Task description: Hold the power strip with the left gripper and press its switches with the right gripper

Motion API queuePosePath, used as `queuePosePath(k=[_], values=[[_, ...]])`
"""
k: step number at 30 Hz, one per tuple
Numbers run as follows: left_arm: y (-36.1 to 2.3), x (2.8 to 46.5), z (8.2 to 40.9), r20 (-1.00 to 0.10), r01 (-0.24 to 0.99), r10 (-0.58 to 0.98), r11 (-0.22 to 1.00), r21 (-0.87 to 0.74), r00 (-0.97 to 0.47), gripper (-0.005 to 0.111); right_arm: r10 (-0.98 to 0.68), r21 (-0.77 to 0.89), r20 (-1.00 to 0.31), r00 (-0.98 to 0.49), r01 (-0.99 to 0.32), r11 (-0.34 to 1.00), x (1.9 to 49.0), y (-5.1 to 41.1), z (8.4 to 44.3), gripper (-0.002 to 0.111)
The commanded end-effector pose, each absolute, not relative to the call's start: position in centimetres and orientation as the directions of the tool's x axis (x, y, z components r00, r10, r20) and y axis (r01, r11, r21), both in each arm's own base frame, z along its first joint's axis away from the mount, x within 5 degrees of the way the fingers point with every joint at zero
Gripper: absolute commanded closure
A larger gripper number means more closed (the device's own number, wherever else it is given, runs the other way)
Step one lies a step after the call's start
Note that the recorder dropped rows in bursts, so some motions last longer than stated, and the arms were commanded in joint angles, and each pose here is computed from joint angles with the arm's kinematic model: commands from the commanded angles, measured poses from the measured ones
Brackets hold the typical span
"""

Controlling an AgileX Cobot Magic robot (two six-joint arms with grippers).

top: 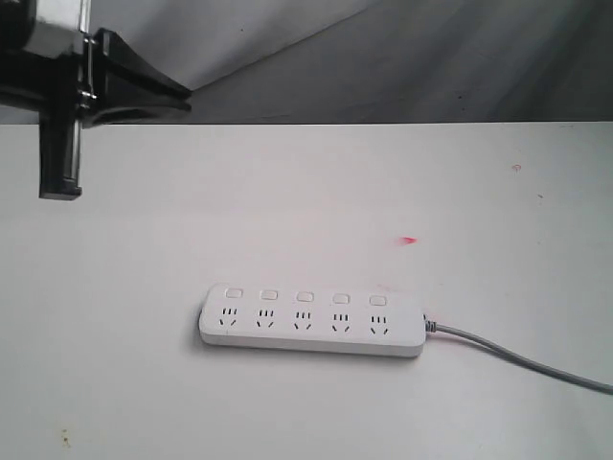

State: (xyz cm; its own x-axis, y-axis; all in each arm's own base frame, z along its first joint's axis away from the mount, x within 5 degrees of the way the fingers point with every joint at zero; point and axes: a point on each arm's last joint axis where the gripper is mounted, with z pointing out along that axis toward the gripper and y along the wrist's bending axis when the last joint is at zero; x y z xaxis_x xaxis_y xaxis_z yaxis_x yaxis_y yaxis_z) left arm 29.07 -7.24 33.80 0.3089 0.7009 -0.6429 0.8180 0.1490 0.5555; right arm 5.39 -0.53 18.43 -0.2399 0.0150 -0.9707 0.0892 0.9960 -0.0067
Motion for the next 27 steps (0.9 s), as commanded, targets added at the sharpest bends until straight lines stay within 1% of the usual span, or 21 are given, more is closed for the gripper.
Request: queuePosePath(k=[1,4,8,11,13,15,17,19,27], values=[[-7.3,26.4,37.2,-0.652,0.771,0.677,0.196,0.606,0.341,0.106,0.012,-0.011,-0.971,-0.238,0.095,0.995,5.4,-0.6,18.4,0.108],[-7.2,24.7,38.9,-0.703,0.77,0.647,0.276,0.576,0.294,0.106,0.012,-0.011,-0.971,-0.238,0.095,0.995,5.4,-0.6,18.4,0.108],[-7.1,22.6,40.7,-0.801,0.781,0.57,0.411,0.471,0.183,0.106,0.012,-0.011,-0.971,-0.238,0.095,0.995,5.4,-0.6,18.4,0.108],[-7.1,20.9,42.0,-0.899,0.788,0.437,0.548,0.282,0.018,0.106,0.012,-0.011,-0.971,-0.238,0.095,0.995,5.4,-0.6,18.4,0.108],[-7.1,19.8,42.7,-0.938,0.775,0.338,0.613,0.154,-0.082,0.106,0.012,-0.011,-0.971,-0.238,0.095,0.995,5.4,-0.6,18.4,0.108],[-7.0,18.7,43.4,-0.957,0.751,0.231,0.659,0.022,-0.175,0.106,0.012,-0.011,-0.971,-0.238,0.095,0.995,5.4,-0.6,18.4,0.108],[-7.0,17.4,44.1,-0.962,0.728,0.145,0.682,-0.071,-0.23,0.106,0.012,-0.011,-0.971,-0.238,0.095,0.995,5.4,-0.6,18.4,0.108],[-6.9,15.9,44.9,-0.968,0.718,0.102,0.689,-0.097,-0.229,0.106,0.012,-0.011,-0.971,-0.238,0.095,0.995,5.4,-0.6,18.4,0.108],[-6.7,10.6,47.1,-0.993,0.724,0.095,0.689,0.012,-0.075,0.106,0.012,-0.011,-0.971,-0.238,0.095,0.995,5.4,-0.6,18.4,0.108]])
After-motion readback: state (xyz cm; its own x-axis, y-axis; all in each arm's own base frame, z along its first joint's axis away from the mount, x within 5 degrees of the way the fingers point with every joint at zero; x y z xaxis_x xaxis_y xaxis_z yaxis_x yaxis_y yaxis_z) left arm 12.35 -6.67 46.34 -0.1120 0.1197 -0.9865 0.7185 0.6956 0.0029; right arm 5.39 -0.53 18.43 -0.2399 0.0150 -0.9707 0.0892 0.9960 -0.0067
